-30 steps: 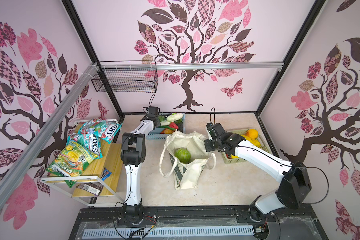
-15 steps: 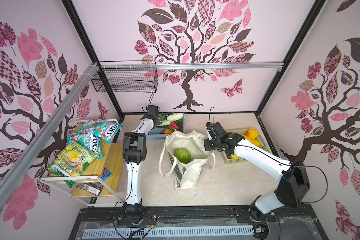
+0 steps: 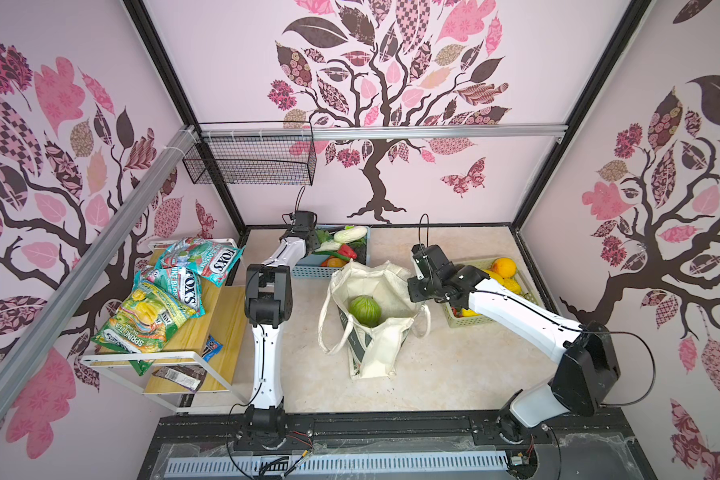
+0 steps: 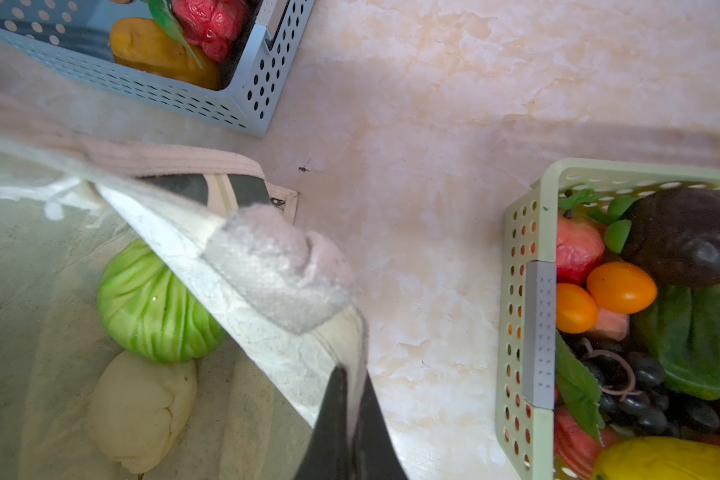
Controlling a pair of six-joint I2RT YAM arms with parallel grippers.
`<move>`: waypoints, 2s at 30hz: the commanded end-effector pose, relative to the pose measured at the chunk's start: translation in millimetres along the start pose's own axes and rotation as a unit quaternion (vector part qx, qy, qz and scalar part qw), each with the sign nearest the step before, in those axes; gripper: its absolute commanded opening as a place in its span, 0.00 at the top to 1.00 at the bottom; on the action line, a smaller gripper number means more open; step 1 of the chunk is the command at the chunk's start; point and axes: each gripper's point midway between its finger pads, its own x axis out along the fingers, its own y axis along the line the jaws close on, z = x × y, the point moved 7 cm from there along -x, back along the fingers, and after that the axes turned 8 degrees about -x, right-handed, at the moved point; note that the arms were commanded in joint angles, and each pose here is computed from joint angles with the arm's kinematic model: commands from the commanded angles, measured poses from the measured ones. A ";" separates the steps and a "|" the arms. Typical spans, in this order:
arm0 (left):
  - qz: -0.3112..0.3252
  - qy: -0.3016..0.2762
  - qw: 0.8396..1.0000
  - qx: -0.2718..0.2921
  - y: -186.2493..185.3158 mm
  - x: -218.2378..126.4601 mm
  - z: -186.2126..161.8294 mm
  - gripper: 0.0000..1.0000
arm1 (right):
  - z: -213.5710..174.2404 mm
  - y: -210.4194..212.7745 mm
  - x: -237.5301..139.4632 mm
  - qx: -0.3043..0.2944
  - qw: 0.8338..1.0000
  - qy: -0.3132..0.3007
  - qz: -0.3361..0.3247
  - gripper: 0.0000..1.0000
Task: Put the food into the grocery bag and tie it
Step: 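Lower the left gripper onto the brown potato in the blue basket and close, then lift the brown potato out of the basket with the left gripper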
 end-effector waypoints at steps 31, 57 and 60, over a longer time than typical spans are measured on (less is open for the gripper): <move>-0.063 -0.041 0.997 0.007 -7.6 -156.3 -5.9 0.58 | -14.8 -1.7 -11.0 0.017 1.000 -0.017 0.017 1.00; -0.297 0.005 0.954 -0.049 -7.9 -306.6 -18.2 0.58 | -3.0 4.7 -8.5 0.030 0.998 -0.028 0.037 1.00; -0.329 0.014 0.943 -0.054 -10.1 -321.9 -19.7 0.58 | -1.5 5.4 -7.8 0.030 0.998 -0.028 0.038 1.00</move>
